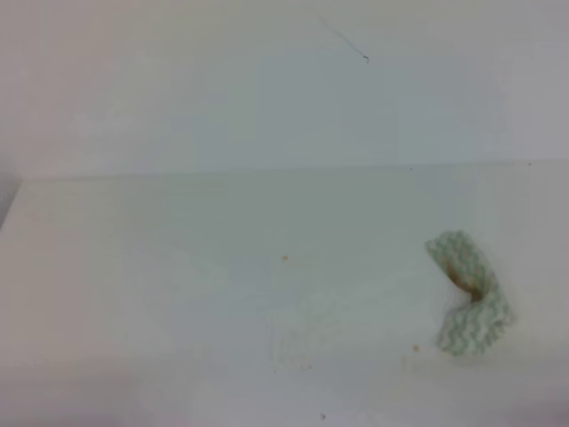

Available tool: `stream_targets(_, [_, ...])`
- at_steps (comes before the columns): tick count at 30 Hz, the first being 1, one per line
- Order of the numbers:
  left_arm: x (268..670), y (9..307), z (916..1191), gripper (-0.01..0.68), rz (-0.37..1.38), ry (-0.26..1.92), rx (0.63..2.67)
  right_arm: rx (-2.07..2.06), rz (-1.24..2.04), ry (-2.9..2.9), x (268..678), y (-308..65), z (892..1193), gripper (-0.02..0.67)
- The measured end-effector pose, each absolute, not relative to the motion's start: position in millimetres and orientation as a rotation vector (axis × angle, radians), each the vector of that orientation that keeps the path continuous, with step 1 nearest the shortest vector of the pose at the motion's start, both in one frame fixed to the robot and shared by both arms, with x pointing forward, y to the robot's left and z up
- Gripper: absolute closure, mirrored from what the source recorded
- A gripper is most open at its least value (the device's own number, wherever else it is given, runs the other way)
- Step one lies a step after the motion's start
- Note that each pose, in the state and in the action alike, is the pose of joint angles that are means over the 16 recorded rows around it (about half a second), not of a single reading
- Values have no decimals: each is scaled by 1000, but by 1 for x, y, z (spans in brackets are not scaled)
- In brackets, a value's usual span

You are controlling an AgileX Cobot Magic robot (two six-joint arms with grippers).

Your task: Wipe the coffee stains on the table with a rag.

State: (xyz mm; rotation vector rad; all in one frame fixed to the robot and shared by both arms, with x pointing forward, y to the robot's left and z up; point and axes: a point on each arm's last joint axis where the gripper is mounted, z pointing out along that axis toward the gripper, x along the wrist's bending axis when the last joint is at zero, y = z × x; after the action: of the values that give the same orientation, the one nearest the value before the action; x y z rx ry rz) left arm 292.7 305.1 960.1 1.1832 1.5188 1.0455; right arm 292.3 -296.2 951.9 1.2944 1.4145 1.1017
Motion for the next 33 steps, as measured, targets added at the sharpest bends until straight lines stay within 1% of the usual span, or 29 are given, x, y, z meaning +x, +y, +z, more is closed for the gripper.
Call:
stream_targets(8, [293, 305, 960, 675, 1046, 1519, 1183, 1352, 1131, 1380, 292, -297, 951, 648])
stream_targets(33, [293, 305, 960, 675, 1046, 1519, 1183, 1357, 1128, 1384, 293, -297, 951, 649])
